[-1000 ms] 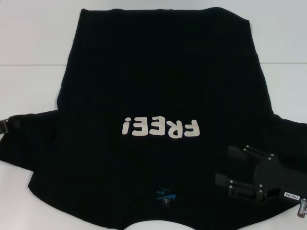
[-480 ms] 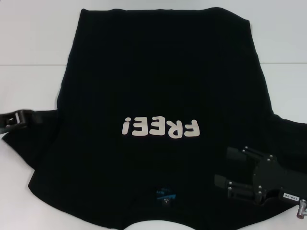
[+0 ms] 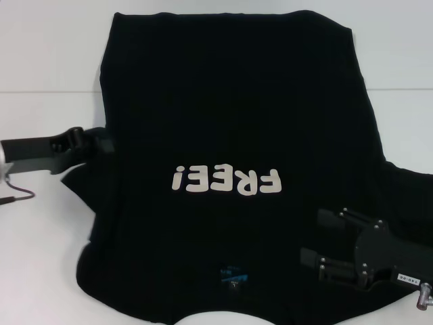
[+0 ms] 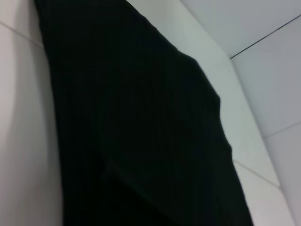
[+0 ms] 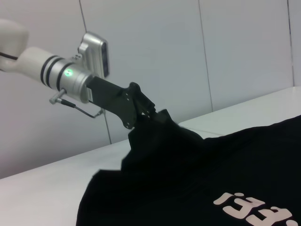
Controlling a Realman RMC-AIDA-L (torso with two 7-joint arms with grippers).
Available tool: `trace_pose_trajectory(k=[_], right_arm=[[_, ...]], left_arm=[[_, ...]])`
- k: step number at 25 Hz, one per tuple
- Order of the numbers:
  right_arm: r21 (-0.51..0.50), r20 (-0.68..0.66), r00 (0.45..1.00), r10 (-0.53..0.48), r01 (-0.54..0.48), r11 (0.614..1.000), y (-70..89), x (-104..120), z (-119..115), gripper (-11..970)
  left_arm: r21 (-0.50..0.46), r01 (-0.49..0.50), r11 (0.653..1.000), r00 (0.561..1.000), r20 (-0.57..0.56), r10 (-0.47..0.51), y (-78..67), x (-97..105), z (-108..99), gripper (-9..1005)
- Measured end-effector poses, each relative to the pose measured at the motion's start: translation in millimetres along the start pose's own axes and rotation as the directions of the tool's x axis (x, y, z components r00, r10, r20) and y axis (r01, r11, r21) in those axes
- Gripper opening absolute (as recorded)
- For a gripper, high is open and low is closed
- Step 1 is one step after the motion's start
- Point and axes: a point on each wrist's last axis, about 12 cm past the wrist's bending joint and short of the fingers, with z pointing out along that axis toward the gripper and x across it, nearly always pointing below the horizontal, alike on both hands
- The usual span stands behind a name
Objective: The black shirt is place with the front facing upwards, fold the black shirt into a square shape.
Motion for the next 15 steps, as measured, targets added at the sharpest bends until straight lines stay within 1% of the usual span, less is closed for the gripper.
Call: trace_pose_trajectory(k=[2,5,8,12,15], right_arm=[[-0.001,0.0,1.0,0.001,-0.001,1.0,0.1,0,0,883],[-0.002,0.001,1.0,0.001,-0.001,1.0,0.3,0,0,882],[-0.003,0.0,1.0,0.002,-0.002,1.0,0.5,0,0,883],[-0.003,0.0,1.0,0.002,-0.002,1.0,0.5,0,0,884],[-0.003,-0.001,1.0,0.002,-0.002,1.0,0.6,0,0,883]], left_arm=[[0.005,0.026,1.0,1.0,0.001,-0.026,2.1,3,6,91],[-0.017,0.066,0.998,0.998,0.014,-0.066,9.8,9,14,99],[-0.033,0.078,0.996,0.997,0.026,-0.077,14.0,11,17,107],[-0.037,0.082,0.996,0.996,0.029,-0.081,15.3,12,17,129],[-0.02,0.093,0.995,0.995,0.019,-0.093,13.3,17,22,154]])
